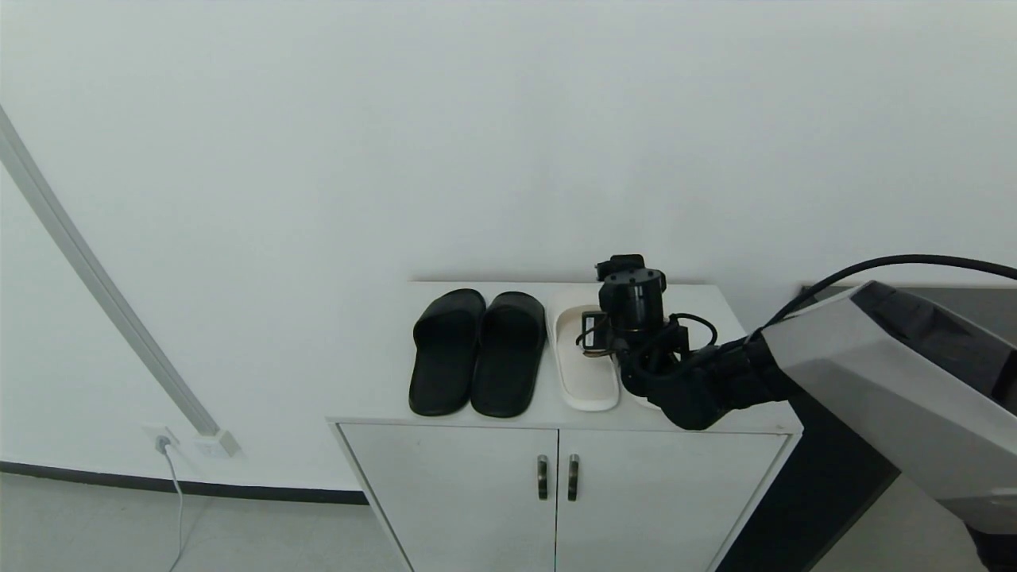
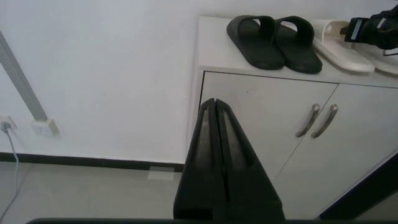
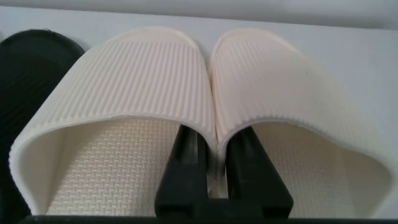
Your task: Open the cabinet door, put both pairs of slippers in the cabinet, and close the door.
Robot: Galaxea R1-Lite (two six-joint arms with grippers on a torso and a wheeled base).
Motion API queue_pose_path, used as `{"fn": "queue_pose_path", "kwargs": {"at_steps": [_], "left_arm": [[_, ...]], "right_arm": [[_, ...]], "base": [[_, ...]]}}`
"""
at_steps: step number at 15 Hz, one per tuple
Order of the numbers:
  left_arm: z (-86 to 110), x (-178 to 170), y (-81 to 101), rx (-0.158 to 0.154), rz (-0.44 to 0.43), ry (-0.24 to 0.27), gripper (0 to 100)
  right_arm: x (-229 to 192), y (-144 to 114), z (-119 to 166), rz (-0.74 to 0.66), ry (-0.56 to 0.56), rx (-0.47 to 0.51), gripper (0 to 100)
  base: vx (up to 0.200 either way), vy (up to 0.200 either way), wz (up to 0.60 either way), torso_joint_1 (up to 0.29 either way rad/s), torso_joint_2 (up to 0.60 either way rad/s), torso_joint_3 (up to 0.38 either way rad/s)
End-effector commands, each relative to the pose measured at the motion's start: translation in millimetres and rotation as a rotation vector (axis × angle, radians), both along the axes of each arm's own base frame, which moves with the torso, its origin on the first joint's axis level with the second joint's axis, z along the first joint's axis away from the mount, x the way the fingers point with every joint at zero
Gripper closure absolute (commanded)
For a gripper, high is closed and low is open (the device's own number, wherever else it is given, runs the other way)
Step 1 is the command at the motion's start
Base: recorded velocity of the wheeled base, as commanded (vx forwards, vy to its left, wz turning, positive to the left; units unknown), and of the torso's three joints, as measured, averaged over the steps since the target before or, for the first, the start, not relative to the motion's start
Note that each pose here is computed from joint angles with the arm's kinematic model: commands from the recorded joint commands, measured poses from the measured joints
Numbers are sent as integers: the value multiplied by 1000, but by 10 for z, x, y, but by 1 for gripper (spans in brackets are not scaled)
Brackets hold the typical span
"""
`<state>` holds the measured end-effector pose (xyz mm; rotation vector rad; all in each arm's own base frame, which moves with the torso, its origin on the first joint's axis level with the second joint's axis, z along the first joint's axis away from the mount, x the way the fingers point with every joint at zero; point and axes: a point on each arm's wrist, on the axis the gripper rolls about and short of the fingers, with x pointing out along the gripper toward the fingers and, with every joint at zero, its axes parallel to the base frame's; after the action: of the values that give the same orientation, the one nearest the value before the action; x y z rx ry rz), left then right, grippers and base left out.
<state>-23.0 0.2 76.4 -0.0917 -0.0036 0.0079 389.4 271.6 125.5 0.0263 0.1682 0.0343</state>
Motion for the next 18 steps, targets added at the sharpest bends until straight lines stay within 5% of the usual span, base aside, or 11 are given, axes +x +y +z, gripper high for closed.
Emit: {"fn": "queue_pose_path", "kwargs": {"at_steps": [1, 7, 13, 18], "left_arm": [[0, 1, 0, 0, 0, 2, 100], [0, 0, 1, -6, 4, 0, 100], [2, 1, 1, 0, 4, 0, 100], [2, 1, 1, 3, 1, 0, 100]], "right_arm": [[-149, -76, 306, 10, -41, 13, 100], [-1013, -439, 843, 217, -52, -9, 100], [-2017, -831, 900, 685, -1, 22, 100], [-2171, -903, 687, 792, 77, 5, 100]], "base": [[0, 0, 0, 0, 0, 0], [0, 0, 0, 0, 0, 0], [0, 0, 0, 0, 0, 0], [0, 0, 0, 0, 0, 0]]}}
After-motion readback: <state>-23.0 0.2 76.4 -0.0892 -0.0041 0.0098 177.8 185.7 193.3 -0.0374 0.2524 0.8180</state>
